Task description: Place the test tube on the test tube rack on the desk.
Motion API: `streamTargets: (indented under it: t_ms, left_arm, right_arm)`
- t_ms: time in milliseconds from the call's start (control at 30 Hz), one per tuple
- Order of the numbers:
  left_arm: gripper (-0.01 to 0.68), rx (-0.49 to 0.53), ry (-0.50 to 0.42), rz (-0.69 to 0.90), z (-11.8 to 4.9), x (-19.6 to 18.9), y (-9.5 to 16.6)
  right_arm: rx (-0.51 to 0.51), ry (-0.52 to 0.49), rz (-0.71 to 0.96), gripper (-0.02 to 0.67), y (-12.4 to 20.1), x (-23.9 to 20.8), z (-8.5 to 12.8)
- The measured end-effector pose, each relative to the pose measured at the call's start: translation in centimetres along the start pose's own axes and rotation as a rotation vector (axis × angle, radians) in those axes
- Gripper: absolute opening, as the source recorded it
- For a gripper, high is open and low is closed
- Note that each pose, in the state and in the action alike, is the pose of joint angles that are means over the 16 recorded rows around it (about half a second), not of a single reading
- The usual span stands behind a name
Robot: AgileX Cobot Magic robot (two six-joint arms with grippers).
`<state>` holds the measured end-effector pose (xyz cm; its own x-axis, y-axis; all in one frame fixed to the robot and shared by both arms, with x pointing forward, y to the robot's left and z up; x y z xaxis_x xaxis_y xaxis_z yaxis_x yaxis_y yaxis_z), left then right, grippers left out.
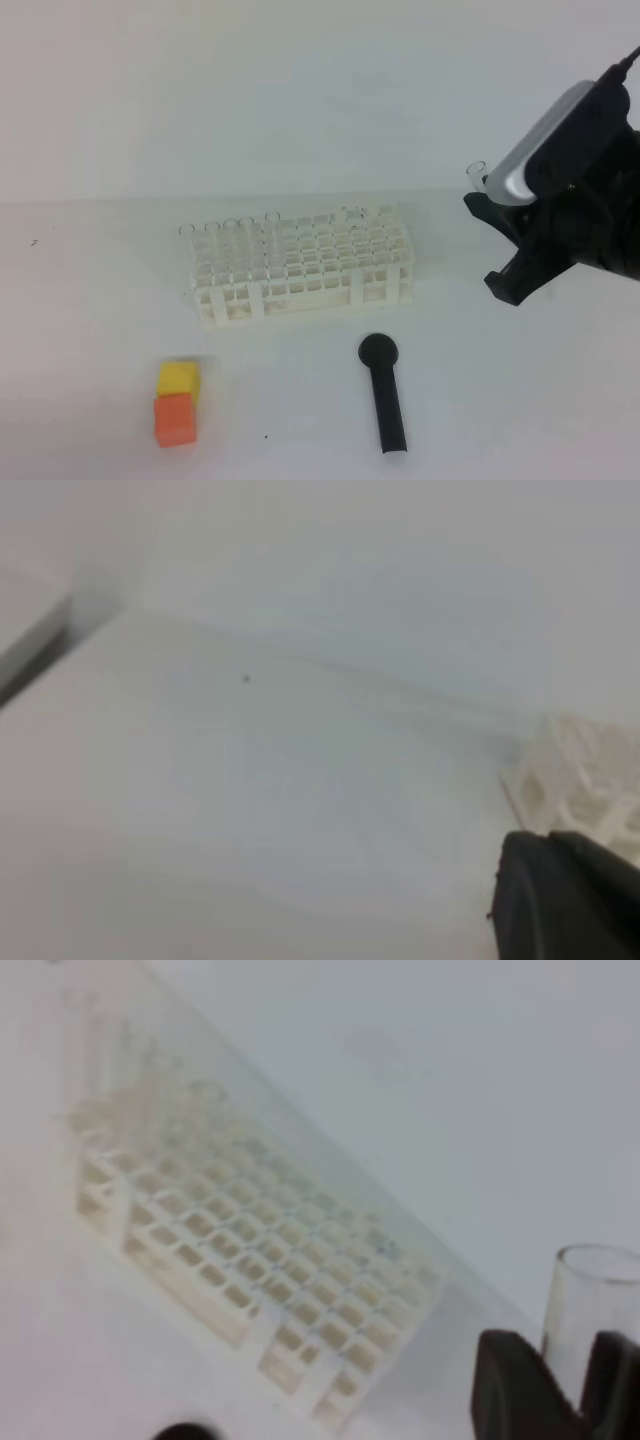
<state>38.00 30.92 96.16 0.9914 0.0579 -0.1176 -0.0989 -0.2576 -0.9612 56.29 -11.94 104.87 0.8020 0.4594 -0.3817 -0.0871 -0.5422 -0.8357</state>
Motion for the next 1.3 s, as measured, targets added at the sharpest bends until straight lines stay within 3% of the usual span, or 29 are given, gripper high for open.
streamTargets:
  t_ms: [267,533,833,1133,1300]
  left_arm:
    - [-0.001,0.011,0.023,0.103,-0.2,-0.7,2.1]
    - [-0.001,0.037,0.050,0.145,-0.5,-0.9,2.8]
    - [-0.001,0.045,0.054,0.149,-0.6,-0.9,2.9]
    - [-0.001,0.046,0.054,0.149,-0.6,-0.9,2.9]
    - [-0.001,0.047,0.055,0.149,-0.6,-0.9,2.9]
  right_arm:
    - [0.125,0.120,-0.122,0.125,0.1,0.1,-0.4]
    - [0.213,0.093,-0.262,0.125,-0.3,1.3,0.7]
    - [0.201,0.014,-0.382,0.125,-0.5,4.6,2.8]
    - [0.089,-0.131,-0.449,0.125,-1.4,6.9,5.7]
    - [0.041,-0.164,-0.434,0.125,-1.7,7.5,6.3]
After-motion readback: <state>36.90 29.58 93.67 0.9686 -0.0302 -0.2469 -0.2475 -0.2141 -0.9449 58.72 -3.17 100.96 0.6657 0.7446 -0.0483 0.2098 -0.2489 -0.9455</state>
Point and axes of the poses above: a point on each arm's last joint axis where the gripper is mounted, x pointing out along that axis toward the gripper, z along the wrist's bending axis when the last joint is at zero, y = z × x, the point moved 8 cm from there along x, pointing out along that axis toward the gripper, and after that the axes turned 6 degrees about -x, right-handed, at the moved point
